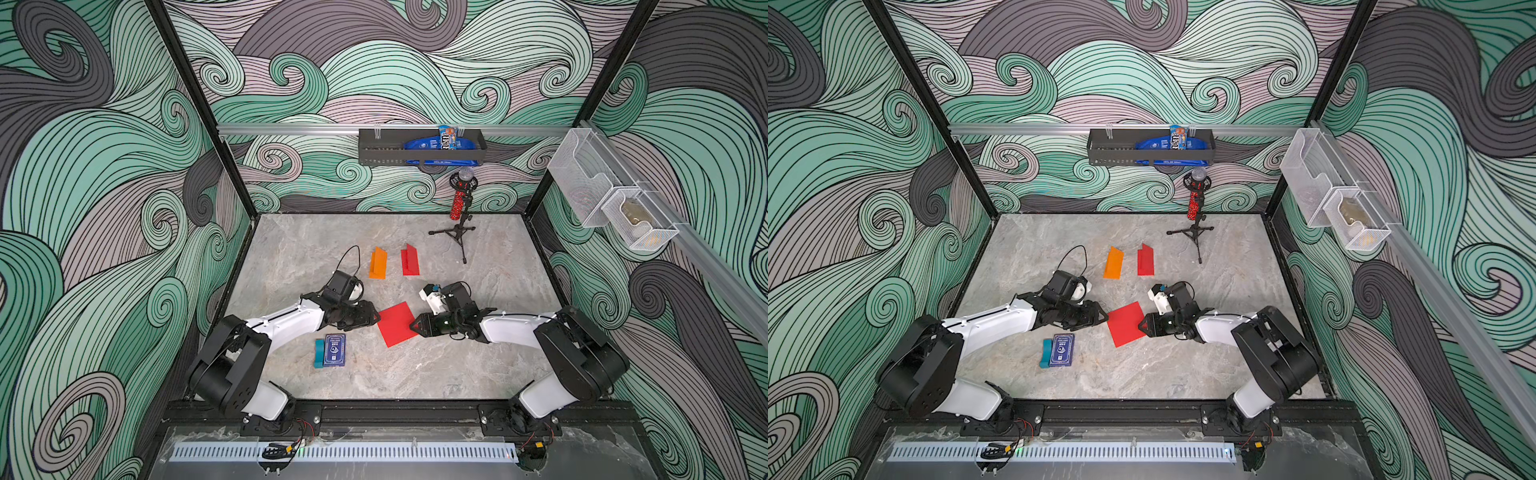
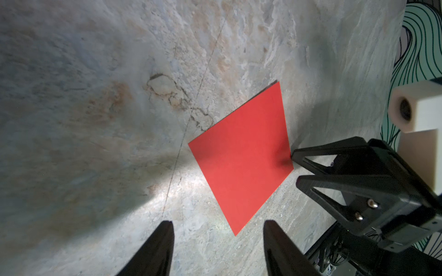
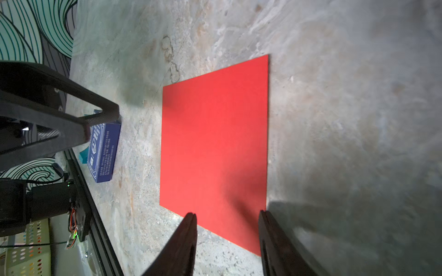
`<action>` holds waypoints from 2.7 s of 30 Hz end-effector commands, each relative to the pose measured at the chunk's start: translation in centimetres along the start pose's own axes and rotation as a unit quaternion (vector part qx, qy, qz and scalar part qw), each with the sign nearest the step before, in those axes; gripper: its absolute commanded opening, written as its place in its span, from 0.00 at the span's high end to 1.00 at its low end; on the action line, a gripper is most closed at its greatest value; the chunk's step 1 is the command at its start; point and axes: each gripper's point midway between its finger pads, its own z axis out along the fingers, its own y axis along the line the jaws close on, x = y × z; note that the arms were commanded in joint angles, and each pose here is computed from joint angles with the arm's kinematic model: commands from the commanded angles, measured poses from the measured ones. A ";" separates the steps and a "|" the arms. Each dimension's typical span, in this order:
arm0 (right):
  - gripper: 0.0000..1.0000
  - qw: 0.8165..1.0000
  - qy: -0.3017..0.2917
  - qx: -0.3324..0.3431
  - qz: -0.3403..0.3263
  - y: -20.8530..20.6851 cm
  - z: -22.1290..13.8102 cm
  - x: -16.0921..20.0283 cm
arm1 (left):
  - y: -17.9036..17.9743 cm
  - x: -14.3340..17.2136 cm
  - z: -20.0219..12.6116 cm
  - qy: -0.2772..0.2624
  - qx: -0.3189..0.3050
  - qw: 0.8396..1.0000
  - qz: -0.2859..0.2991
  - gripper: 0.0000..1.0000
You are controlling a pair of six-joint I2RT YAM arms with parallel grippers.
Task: Fold the square paper along the opposite sides
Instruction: Pick up the paper from the center of the board.
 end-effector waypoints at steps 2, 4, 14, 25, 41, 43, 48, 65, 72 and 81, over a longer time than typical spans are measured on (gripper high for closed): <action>0.55 0.999 0.018 -0.026 0.019 1.5 0.4 1.5 | -0.1 -0.5 0.2 -0.004 -0.003 1.000 -0.003 0.38; 0.55 0.999 0.017 -0.028 0.025 1.8 0.6 1.5 | -0.1 -0.6 0.2 -0.005 -0.005 1.000 -0.003 0.38; 0.54 0.995 0.024 -0.090 0.045 4.4 0.4 0.8 | 1.0 0.0 1.2 0.011 -0.021 1.000 -0.005 0.36; 0.53 0.998 -0.003 -0.048 0.049 0.5 -0.9 -1.2 | 1.5 1.0 3.2 0.044 -0.016 0.999 -0.008 0.27; 0.56 0.996 0.047 -0.071 0.036 1.9 2.9 0.2 | 2.2 1.0 4.6 0.054 -0.029 0.998 -0.009 0.26; 0.56 0.995 0.048 -0.076 0.032 2.4 3.2 0.3 | 2.3 0.9 4.5 0.052 -0.032 0.998 -0.007 0.26; 0.56 0.995 0.051 -0.084 0.024 3.4 3.8 0.1 | 2.4 0.7 4.4 0.050 -0.036 0.998 -0.008 0.25; 0.56 0.994 -0.003 -0.113 0.010 5.8 0.8 -3.9 | 0.7 -0.3 3.3 0.042 -0.016 0.999 0.009 0.72; 0.55 0.988 -0.039 -0.152 -0.006 6.6 -3.4 -5.1 | -4.2 -2.5 -0.5 0.016 0.068 0.995 0.065 0.75; 0.45 0.972 -0.022 -0.236 -0.002 8.7 -5.4 -3.7 | -9.9 -3.2 -5.1 -0.006 0.210 0.972 0.103 0.74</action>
